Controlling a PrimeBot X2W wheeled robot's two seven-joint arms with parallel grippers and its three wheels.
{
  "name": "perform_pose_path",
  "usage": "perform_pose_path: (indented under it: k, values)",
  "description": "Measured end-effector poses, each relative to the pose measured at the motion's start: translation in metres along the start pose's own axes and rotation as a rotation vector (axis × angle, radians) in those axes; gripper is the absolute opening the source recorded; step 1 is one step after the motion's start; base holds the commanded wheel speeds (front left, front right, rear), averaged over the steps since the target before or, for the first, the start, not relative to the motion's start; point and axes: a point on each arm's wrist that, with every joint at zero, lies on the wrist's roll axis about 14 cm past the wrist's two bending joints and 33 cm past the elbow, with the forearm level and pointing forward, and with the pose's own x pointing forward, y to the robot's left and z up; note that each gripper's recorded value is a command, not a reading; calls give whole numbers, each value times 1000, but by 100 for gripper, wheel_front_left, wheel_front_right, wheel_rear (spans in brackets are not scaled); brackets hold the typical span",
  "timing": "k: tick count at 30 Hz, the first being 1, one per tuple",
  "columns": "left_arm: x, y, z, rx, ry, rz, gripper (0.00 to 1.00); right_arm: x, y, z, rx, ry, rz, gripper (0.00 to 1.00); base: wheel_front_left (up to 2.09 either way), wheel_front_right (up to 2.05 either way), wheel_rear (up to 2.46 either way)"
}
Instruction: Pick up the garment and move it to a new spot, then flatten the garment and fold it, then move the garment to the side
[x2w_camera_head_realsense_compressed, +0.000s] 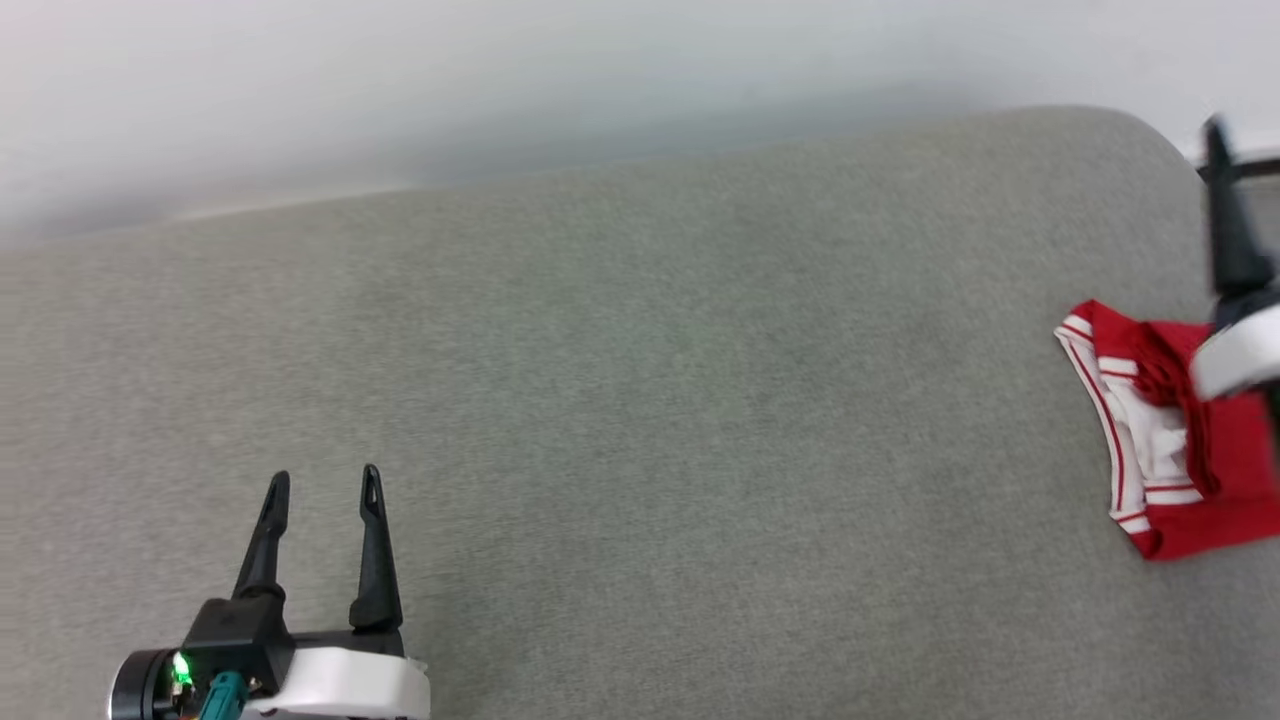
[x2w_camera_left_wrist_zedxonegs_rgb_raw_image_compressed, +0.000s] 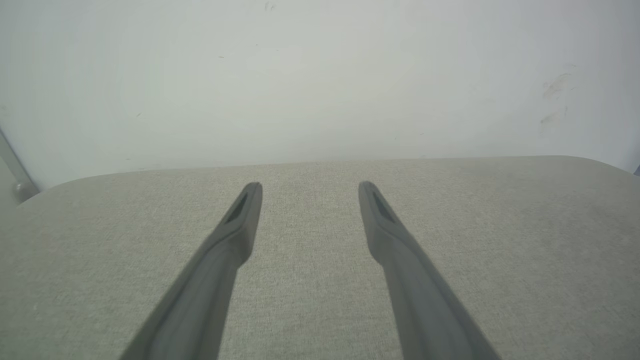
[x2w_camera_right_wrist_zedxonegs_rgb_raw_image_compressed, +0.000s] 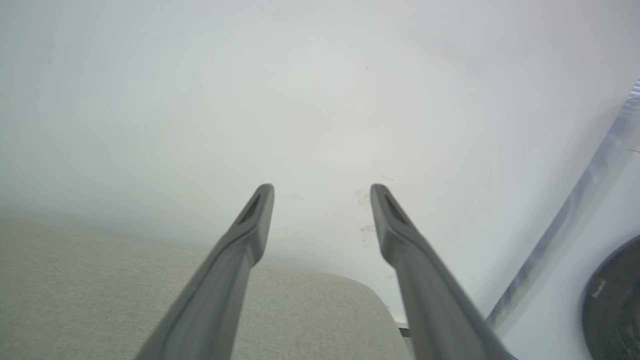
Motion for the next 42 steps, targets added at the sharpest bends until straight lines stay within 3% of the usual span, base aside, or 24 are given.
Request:
perform_pose_path:
  k: [6, 13, 28, 42]
  values:
    - [-22, 13, 9, 15, -9, 44, 100, -33, 71, 2, 114, -46, 82, 100, 0, 0, 0]
    - [-39, 22, 16, 24, -21, 80, 100, -73, 112, -10, 244, -3, 99, 100, 0, 0, 0]
    - [-60, 31, 17, 12, -18, 111, 100, -131, 125, -25, 344, 73, 45, 100, 0, 0, 0]
    - [-65, 33, 15, -6, -9, 109, 100, -146, 128, -29, 355, 97, 39, 100, 0, 0, 0]
